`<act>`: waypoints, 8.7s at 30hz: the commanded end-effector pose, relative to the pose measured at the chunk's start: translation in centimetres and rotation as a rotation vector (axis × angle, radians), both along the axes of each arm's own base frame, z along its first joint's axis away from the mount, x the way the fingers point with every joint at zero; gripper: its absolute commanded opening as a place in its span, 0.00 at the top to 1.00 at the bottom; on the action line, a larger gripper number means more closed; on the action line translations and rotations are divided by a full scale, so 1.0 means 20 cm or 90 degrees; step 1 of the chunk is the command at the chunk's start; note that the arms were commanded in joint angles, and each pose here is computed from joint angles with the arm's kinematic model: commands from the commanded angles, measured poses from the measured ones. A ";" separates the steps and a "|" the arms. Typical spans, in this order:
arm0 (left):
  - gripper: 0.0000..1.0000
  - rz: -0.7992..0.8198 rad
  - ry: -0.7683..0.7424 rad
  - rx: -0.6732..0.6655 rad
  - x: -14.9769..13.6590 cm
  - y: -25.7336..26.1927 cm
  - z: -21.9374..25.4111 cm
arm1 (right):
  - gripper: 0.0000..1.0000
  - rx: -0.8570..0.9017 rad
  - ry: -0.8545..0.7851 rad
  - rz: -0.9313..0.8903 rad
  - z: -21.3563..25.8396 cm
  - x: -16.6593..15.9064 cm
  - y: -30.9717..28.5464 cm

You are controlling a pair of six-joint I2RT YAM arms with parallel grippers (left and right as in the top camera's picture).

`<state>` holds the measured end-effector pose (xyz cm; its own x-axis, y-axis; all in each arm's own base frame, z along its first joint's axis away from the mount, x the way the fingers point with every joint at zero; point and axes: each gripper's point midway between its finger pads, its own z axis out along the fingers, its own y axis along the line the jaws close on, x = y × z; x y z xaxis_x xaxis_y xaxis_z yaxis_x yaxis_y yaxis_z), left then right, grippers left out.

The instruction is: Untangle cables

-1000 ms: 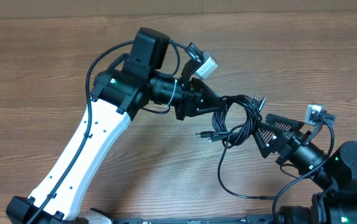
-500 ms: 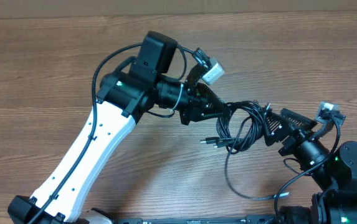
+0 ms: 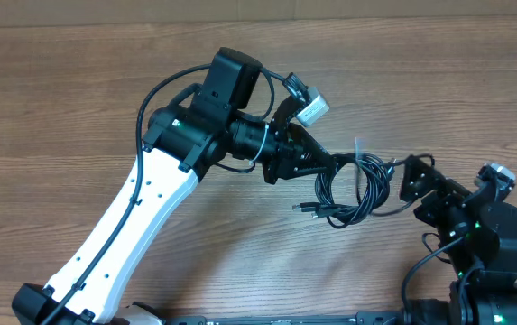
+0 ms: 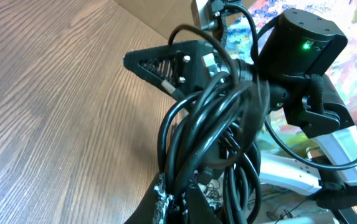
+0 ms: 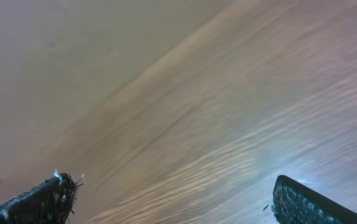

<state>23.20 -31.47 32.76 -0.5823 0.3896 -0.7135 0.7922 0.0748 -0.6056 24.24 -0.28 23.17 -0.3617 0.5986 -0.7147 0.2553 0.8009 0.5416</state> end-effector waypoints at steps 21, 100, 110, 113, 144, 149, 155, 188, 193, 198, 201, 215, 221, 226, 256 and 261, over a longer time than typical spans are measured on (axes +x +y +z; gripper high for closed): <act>0.96 0.150 -0.029 0.198 0.14 0.14 -0.23 | 0.00 0.007 0.016 0.114 -0.01 -0.04 0.14; 0.96 0.435 0.469 0.156 0.22 0.09 -0.14 | 0.00 0.210 -0.030 0.223 0.15 -0.05 0.38; 0.96 0.283 0.238 0.132 0.19 0.08 -0.11 | 0.00 0.220 -0.029 0.274 0.16 -0.08 0.43; 0.96 0.273 0.215 0.130 0.19 0.08 -0.11 | 0.00 0.201 -0.037 0.306 0.17 -0.10 0.46; 0.96 0.021 0.131 0.024 -0.12 -0.10 0.05 | 0.00 0.165 -0.072 0.323 0.21 -0.08 0.46; 0.96 -0.001 0.123 0.019 -0.16 -0.13 0.06 | 0.00 0.126 -0.099 0.331 0.24 -0.07 0.45; 0.96 -0.006 0.124 0.015 -0.17 -0.13 0.07 | 0.00 0.114 -0.072 0.281 0.18 -0.05 0.39; 0.96 0.135 0.076 0.094 0.02 -0.10 -0.05 | 0.00 0.144 -0.008 0.296 0.08 -0.11 0.42; 0.96 0.224 0.102 0.133 0.11 -0.07 -0.10 | 0.00 0.170 -0.042 0.376 0.16 -0.14 0.52; 0.96 0.259 0.118 0.144 0.14 -0.06 -0.12 | 0.00 0.163 -0.083 0.467 0.23 -0.19 0.60; 0.96 0.258 0.118 0.143 0.14 -0.06 -0.12 | 0.00 0.161 -0.087 0.478 0.23 -0.20 0.61; 0.96 0.293 0.103 0.160 0.19 -0.04 -0.14 | 0.00 0.149 -0.074 0.456 0.20 -0.19 0.58; 0.96 0.354 0.078 0.182 0.28 0.02 -0.17 | 0.00 0.142 -0.005 0.379 0.07 -0.18 0.51; 0.96 0.405 0.049 0.204 0.35 0.06 -0.19 | 0.00 0.137 0.016 0.355 0.03 -0.17 0.48; 0.96 0.299 -0.009 0.062 0.28 -0.16 0.04 | 0.18 0.181 -0.017 0.359 0.12 -0.15 0.50; 0.96 0.280 -0.023 0.022 0.27 -0.19 0.11 | 0.21 0.291 0.011 0.266 0.14 -0.11 0.46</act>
<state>29.57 -35.05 33.14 -0.6957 0.1399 -0.7046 0.6671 0.4895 -0.5616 21.41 9.68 25.14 -0.6699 0.5324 -0.5174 -0.1280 0.6037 0.7869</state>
